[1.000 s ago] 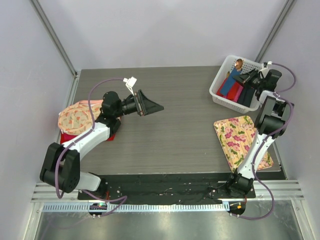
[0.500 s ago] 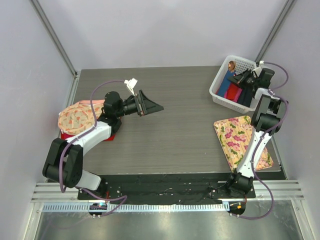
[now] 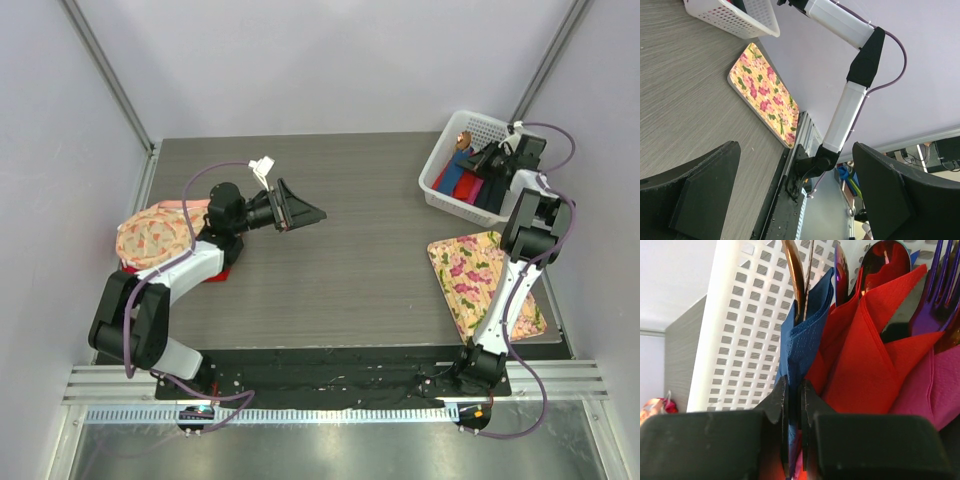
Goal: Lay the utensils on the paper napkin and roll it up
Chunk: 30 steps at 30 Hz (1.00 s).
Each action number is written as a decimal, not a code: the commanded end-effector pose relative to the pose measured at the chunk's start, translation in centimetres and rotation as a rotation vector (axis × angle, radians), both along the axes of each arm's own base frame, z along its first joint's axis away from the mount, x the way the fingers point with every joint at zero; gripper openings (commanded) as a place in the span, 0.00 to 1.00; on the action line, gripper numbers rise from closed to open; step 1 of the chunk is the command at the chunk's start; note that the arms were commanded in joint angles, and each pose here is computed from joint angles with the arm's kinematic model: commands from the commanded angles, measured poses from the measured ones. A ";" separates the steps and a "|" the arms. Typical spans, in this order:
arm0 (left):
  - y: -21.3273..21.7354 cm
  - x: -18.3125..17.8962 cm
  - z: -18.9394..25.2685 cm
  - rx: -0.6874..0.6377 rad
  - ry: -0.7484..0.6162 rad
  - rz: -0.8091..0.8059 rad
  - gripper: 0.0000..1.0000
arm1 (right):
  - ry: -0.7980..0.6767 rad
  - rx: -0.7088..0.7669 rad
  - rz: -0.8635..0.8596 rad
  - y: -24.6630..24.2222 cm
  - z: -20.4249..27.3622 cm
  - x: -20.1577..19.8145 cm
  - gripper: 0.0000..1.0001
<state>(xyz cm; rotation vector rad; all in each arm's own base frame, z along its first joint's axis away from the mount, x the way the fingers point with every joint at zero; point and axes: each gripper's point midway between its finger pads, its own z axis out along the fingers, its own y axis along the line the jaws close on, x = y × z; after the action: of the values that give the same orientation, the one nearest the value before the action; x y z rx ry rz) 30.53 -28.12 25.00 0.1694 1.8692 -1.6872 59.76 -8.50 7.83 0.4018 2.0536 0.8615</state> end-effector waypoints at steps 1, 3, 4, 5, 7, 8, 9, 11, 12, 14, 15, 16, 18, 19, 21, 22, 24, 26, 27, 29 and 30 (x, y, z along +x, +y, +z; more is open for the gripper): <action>0.0 0.1 0.8 -0.023 -0.039 -0.012 1.00 | 0.033 -0.161 0.015 -1.0 -1.4 -0.2 0.01; 0.0 0.2 0.7 -0.023 -0.039 -0.010 1.00 | 0.047 -0.185 0.018 -0.9 -1.9 -0.4 0.01; 0.0 0.2 0.9 -0.026 -0.040 -0.012 1.00 | 0.047 -0.193 0.017 -1.0 -1.9 -0.4 0.01; 0.1 0.2 0.8 -0.026 -0.039 -0.010 1.00 | 0.048 -0.199 0.017 -1.0 -1.9 -0.4 0.01; 0.0 0.1 0.8 -0.025 -0.039 -0.015 1.00 | 0.059 -0.223 0.021 -1.0 -2.3 -0.4 0.01; 0.1 0.2 0.9 -0.027 -0.040 -0.012 1.00 | 0.060 -0.236 0.020 -1.1 -2.3 -0.3 0.01; 0.0 0.1 0.9 -0.026 -0.038 -0.013 1.00 | 0.077 -0.243 0.014 -1.2 -2.6 -0.4 0.04; 0.1 0.2 0.9 -0.026 -0.038 -0.010 1.00 | 0.081 -0.267 0.021 -1.2 -2.6 -0.3 0.09; 0.2 0.3 0.9 -0.025 -0.039 -0.009 1.00 | 0.085 -0.271 0.018 -1.1 -2.6 -0.3 0.15; 0.1 0.2 1.0 -0.027 -0.040 -0.010 1.00 | 0.091 -0.290 0.006 -1.5 -2.6 -0.3 0.18; 0.2 0.3 1.0 -0.026 -0.040 -0.009 1.00 | 0.095 -0.307 -0.012 -1.9 -2.5 -0.3 0.23; 0.2 0.3 1.1 -0.027 -0.041 -0.007 1.00 | 0.097 -0.314 -0.014 -2.0 -2.5 -0.3 0.24; 0.2 0.3 1.1 -0.025 -0.045 -0.007 1.00 | 0.101 -0.330 -0.016 -2.1 -2.2 -0.5 0.26; 0.3 0.4 1.1 -0.025 -0.043 -0.002 1.00 | 0.109 -0.343 -0.023 -2.4 -2.4 -0.6 0.29; 0.3 0.4 1.0 -0.024 -0.042 -0.002 1.00 | 0.112 -0.354 -0.025 -2.5 -2.2 -0.7 0.37; 0.3 0.4 1.0 -0.024 -0.043 -0.002 1.00 | 0.111 -0.363 -0.029 -2.6 -2.1 -0.7 0.45; 0.4 0.4 1.1 -0.025 -0.043 -0.002 1.00 | 0.110 -0.377 -0.032 -2.8 -1.9 -0.7 0.56; 0.4 0.4 1.2 -0.026 -0.046 -0.002 1.00 | 0.095 -0.382 -0.025 -2.7 -1.2 -0.6 0.60; 0.4 0.4 1.2 -0.027 -0.043 -0.002 1.00 | 0.092 -0.383 -0.026 -2.8 -1.1 -0.6 0.61; 0.4 0.3 1.3 -0.028 -0.045 -0.003 1.00 | 0.071 -0.379 -0.016 -2.5 -0.2 -0.3 0.61; 0.4 0.4 1.3 -0.028 -0.046 -0.003 1.00 | 0.063 -0.378 -0.014 -2.4 0.1 -0.3 0.62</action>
<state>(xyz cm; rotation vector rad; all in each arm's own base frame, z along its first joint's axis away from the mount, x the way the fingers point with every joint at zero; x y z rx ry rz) 30.84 -27.93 25.01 0.1536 1.8664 -1.6951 59.75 -9.48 6.00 0.2547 2.2084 0.5267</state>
